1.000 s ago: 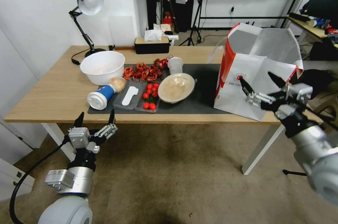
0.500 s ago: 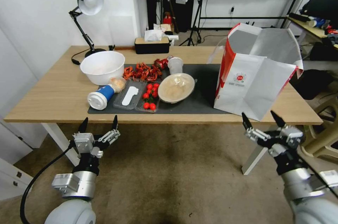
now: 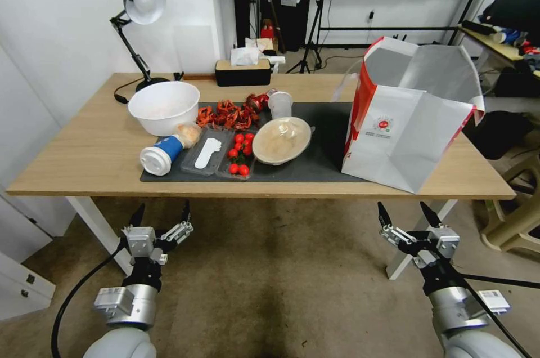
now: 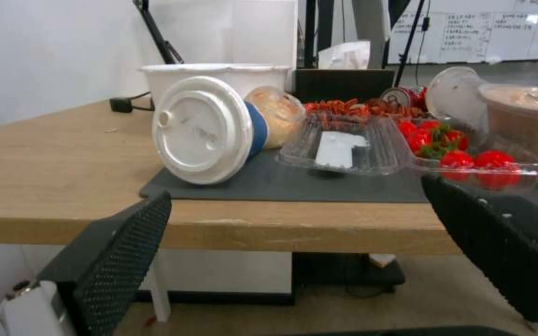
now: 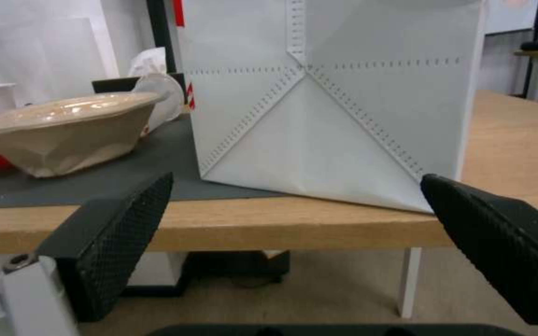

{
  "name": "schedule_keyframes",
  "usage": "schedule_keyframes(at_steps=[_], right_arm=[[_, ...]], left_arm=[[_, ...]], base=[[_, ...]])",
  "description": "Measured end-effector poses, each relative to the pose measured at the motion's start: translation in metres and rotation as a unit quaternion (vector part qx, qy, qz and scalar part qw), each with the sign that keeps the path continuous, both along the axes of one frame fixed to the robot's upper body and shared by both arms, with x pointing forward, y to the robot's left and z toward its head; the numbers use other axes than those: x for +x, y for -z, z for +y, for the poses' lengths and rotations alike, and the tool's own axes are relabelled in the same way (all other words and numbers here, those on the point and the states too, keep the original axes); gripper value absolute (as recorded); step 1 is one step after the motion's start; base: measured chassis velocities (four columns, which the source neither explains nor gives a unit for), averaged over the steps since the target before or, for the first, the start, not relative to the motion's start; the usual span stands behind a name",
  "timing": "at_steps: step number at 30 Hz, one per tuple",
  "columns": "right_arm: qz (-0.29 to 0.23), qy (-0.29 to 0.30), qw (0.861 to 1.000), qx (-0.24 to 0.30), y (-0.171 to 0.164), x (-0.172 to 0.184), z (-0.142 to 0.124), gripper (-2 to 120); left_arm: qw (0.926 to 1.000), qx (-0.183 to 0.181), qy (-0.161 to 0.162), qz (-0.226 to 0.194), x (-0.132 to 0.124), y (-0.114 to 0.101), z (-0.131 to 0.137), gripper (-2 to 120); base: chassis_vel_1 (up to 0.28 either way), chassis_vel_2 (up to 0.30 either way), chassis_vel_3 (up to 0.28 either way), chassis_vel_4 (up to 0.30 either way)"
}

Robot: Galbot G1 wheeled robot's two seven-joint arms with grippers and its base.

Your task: Pick up the food delivery bag from the floor and place it on the table.

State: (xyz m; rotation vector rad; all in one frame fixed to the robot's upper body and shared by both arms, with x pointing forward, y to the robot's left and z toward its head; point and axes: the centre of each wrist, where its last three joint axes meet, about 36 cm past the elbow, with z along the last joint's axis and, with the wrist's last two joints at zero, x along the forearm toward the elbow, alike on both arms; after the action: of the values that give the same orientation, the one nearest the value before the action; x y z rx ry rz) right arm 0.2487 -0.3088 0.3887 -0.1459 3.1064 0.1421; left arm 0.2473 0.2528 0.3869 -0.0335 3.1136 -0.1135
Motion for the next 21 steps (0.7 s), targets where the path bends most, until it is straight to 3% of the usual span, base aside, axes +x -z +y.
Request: schedule_keyframes(at_steps=[21], right_arm=[[0.006,-0.010,1.000,0.008,0.0000,0.0040,-0.0008,100]], left_arm=[[1.0000,0.004,0.000,0.007,0.0011,0.0006,0.0005,100]], base=[[0.000,0.000,0.000,0.000]])
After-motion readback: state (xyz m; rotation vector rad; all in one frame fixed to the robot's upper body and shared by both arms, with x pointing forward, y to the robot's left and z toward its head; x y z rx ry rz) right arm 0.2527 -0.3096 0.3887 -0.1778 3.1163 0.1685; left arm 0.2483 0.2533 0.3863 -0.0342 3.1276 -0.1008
